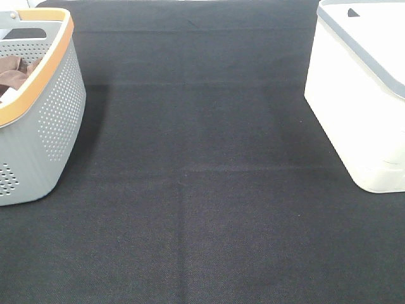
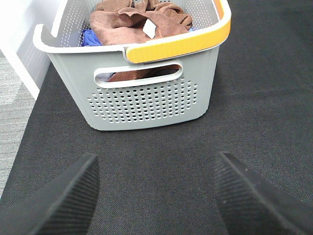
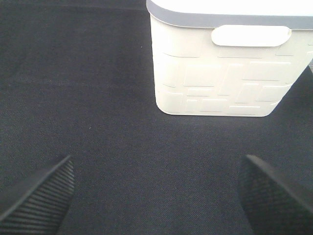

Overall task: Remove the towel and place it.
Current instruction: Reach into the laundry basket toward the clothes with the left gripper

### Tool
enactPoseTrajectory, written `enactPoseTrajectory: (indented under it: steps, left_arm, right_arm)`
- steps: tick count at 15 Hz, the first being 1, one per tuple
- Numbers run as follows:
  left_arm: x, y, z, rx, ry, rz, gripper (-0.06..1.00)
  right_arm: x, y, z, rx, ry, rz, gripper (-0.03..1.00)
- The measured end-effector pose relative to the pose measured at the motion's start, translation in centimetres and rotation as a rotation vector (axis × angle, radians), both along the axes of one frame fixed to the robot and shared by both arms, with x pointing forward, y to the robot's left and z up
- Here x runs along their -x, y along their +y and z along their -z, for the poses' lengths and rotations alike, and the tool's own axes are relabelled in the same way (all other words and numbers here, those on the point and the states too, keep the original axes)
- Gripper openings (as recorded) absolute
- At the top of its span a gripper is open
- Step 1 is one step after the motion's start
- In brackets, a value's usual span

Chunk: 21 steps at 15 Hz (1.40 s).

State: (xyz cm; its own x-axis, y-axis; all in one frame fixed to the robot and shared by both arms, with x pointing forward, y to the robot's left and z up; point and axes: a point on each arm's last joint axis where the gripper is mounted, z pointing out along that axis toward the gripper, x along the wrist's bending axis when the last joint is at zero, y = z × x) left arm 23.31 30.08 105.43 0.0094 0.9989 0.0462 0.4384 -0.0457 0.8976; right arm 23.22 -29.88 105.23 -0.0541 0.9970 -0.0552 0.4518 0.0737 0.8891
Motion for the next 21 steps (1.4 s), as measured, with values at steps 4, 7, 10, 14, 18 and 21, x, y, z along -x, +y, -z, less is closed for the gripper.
enactPoseTrajectory:
  steps: [4, 7, 10, 14, 18, 21]
  left_arm:
    - [0.00, 0.00, 0.00, 0.000, 0.000, 0.000, 0.64]
    - [0.00, 0.00, 0.00, 0.000, 0.000, 0.000, 0.64]
    - [0.00, 0.00, 0.00, 0.000, 0.000, 0.000, 0.64]
    - [0.00, 0.00, 0.00, 0.000, 0.000, 0.000, 0.64]
    - [0.00, 0.00, 0.00, 0.000, 0.000, 0.000, 0.64]
    - [0.00, 0.00, 0.00, 0.000, 0.000, 0.000, 0.64]
  right_arm:
    - [0.00, 0.00, 0.00, 0.000, 0.000, 0.000, 0.85]
    - [0.00, 0.00, 0.00, 0.000, 0.000, 0.000, 0.85]
    - [0.00, 0.00, 0.00, 0.000, 0.000, 0.000, 0.85]
    - [0.00, 0.00, 0.00, 0.000, 0.000, 0.000, 0.85]
    - [0.00, 0.00, 0.00, 0.000, 0.000, 0.000, 0.85]
    - [0.00, 0.00, 0.00, 0.000, 0.000, 0.000, 0.85]
